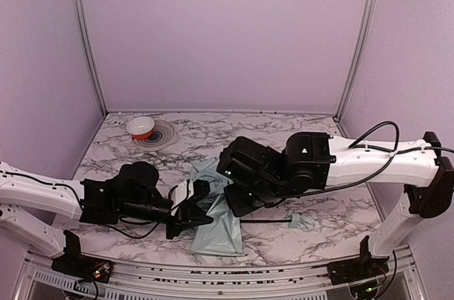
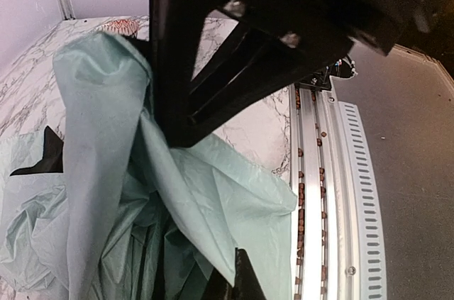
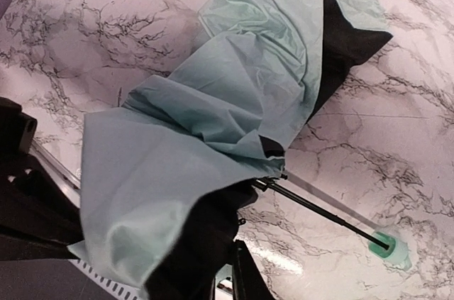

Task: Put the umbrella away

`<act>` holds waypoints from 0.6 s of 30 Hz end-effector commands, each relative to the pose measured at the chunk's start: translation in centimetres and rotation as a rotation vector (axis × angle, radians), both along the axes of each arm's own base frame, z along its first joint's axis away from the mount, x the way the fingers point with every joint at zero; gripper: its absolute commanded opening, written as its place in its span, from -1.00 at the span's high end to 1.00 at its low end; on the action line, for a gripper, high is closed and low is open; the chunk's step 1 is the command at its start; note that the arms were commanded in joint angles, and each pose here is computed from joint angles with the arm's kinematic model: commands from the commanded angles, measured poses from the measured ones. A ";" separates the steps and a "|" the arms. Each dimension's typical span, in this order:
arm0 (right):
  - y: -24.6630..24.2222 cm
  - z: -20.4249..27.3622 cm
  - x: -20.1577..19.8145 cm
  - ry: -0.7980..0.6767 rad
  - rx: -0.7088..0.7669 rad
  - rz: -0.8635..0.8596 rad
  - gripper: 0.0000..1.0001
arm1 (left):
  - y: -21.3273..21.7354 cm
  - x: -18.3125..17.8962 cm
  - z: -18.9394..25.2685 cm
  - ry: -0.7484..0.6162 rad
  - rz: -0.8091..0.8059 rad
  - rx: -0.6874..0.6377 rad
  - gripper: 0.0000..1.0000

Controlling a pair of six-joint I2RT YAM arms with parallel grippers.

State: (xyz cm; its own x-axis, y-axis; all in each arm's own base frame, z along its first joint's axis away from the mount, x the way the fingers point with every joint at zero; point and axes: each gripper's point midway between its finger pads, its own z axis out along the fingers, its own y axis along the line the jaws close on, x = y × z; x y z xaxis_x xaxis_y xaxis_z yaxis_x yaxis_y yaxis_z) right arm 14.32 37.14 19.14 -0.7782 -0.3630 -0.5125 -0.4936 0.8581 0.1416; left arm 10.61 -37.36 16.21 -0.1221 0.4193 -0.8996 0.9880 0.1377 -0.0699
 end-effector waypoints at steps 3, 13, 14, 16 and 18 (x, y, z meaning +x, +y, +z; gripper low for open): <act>-0.9 2.3 3.5 -0.106 0.069 -0.014 1.00 | 0.5 -0.9 1.6 -0.024 -0.036 -0.065 1.00; -3.2 4.4 3.3 -0.026 0.328 0.252 1.00 | 2.2 -1.1 1.0 -0.040 -0.013 -0.068 1.00; -3.1 5.3 2.7 -0.037 0.360 0.292 1.00 | 2.3 -1.0 1.0 -0.041 -0.008 -0.067 1.00; -3.1 7.5 2.3 -0.075 0.415 0.323 1.00 | 2.2 -0.9 1.2 -0.039 -0.001 -0.070 1.00; -3.5 8.6 2.8 -0.101 0.420 0.293 0.94 | 2.0 -0.9 1.2 -0.038 -0.001 -0.067 1.00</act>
State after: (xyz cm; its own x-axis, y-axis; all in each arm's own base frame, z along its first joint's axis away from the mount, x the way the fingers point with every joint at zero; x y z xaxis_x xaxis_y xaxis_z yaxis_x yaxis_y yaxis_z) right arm 15.16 34.78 23.36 -0.6811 -0.3855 -0.6224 -0.7067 0.5684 0.4213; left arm 11.09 -36.02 19.22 -0.0747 0.3012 -0.9506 0.9839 0.1777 -0.0210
